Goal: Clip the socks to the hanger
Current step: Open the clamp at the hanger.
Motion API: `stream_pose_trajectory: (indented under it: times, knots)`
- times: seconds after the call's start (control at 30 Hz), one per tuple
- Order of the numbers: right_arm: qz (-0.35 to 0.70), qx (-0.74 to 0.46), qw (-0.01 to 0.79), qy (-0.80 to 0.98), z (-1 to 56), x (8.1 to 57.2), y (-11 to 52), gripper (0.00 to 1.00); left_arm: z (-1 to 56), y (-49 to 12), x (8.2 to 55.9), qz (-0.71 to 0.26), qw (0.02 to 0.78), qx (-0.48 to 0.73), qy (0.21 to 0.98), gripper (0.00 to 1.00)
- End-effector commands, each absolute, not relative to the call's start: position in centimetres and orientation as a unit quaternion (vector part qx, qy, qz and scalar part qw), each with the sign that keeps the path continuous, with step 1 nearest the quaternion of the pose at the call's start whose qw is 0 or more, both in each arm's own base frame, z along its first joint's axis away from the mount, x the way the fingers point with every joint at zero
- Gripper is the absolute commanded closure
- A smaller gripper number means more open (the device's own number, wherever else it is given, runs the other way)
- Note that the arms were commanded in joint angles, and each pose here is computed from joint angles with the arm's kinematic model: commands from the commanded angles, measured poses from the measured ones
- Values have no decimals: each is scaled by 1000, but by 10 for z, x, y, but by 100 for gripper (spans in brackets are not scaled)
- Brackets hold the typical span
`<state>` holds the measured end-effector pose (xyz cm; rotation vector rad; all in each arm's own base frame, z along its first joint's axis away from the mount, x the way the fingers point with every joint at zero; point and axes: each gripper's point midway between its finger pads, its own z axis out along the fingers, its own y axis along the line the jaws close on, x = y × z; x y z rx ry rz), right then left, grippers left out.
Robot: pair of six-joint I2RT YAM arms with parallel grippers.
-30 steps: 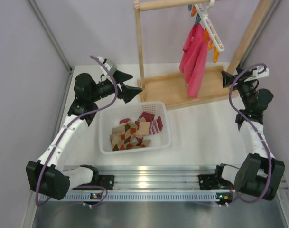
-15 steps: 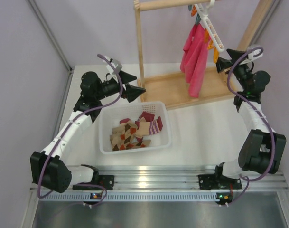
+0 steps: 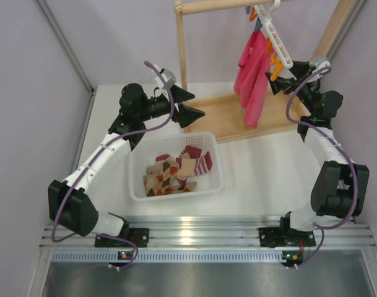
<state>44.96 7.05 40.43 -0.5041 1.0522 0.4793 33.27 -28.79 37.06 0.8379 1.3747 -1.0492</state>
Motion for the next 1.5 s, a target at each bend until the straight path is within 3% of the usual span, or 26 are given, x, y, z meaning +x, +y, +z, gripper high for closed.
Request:
stream_pose_trajectory:
  times: [0.0, 0.4, 0.87, 1.03, 1.1, 1.13, 1.17, 1.47]
  knots:
    - [215, -268, 837, 425, 443, 440, 83, 24, 402, -300, 331, -452, 598, 380, 542, 4]
    - [196, -255, 860, 395, 451, 443, 84, 24, 409, -321, 346, -470, 597, 371, 535, 4]
    - [226, -266, 854, 386, 453, 438, 105, 56, 475, -378, 385, -431, 693, 342, 465, 7]
    - [232, -269, 851, 387, 454, 434, 107, 69, 480, -407, 396, -483, 675, 350, 434, 10]
    - [234, -271, 849, 389, 454, 432, 107, 64, 492, -416, 389, -488, 681, 358, 412, 10]
    - [235, -270, 848, 391, 454, 431, 107, 46, 487, -421, 392, -487, 681, 356, 414, 10]
    - [237, -265, 843, 405, 448, 434, 105, 40, 490, -424, 389, -489, 683, 358, 408, 10]
    - [233, -255, 792, 503, 384, 420, 76, 27, 488, -423, 392, -483, 689, 344, 417, 9]
